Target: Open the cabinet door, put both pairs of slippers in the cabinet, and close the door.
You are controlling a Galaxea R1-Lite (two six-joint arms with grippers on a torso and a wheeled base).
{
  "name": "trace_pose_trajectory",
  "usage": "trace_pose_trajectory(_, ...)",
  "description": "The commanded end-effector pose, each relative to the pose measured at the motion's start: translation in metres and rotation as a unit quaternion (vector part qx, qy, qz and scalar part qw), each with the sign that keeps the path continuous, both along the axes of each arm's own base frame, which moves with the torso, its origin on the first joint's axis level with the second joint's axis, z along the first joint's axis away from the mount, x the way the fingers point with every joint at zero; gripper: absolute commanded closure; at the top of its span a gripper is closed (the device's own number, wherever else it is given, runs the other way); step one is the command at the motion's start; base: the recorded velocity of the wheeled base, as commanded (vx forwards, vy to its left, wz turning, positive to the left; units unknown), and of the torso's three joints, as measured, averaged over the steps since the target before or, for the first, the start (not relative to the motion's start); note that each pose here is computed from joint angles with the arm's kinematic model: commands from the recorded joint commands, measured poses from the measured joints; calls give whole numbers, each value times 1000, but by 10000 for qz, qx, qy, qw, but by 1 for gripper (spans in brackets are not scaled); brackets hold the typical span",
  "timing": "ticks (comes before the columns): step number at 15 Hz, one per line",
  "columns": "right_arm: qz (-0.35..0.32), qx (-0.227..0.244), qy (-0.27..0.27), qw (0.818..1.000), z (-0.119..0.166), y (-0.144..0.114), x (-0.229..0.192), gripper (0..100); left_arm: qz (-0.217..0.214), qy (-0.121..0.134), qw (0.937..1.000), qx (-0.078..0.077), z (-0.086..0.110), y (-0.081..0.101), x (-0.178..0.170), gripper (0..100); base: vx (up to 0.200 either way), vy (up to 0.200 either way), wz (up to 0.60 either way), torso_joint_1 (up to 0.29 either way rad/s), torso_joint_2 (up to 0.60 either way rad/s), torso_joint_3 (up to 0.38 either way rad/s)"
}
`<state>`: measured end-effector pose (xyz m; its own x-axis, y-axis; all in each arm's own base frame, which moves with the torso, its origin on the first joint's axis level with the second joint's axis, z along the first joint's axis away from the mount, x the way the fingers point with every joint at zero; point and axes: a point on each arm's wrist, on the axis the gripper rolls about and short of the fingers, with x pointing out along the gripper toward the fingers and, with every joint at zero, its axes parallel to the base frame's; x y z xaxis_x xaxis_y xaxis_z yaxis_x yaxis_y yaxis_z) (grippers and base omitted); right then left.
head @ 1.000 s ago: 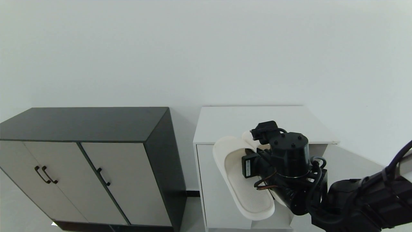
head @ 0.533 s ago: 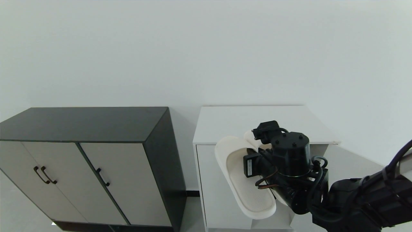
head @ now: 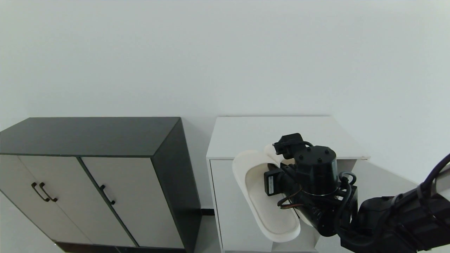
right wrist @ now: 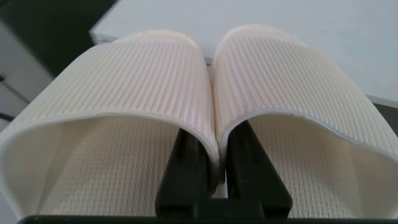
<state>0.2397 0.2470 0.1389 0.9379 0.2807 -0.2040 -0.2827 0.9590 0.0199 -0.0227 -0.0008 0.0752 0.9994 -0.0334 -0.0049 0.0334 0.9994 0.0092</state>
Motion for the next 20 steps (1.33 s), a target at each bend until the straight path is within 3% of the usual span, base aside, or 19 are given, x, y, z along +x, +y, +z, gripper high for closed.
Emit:
trace_pose_trajectory(1, 2, -20, 17, 10000, -2, 1, 0, 100, 6, 6, 10000, -1, 0, 0, 0, 100, 0, -200, 0, 12, 7, -2)
trace_pose_trajectory(13, -6, -2, 3, 10000, -7, 0, 1, 100, -9, 6, 10000, -1, 0, 0, 0, 100, 0, -200, 0, 4, 2, 4)
trace_pose_trajectory(20, 39, -64, 72, 9999, -9, -6, -6, 100, -9, -1, 10000, -8, 0, 0, 0, 100, 0, 0, 0, 0, 0, 0)
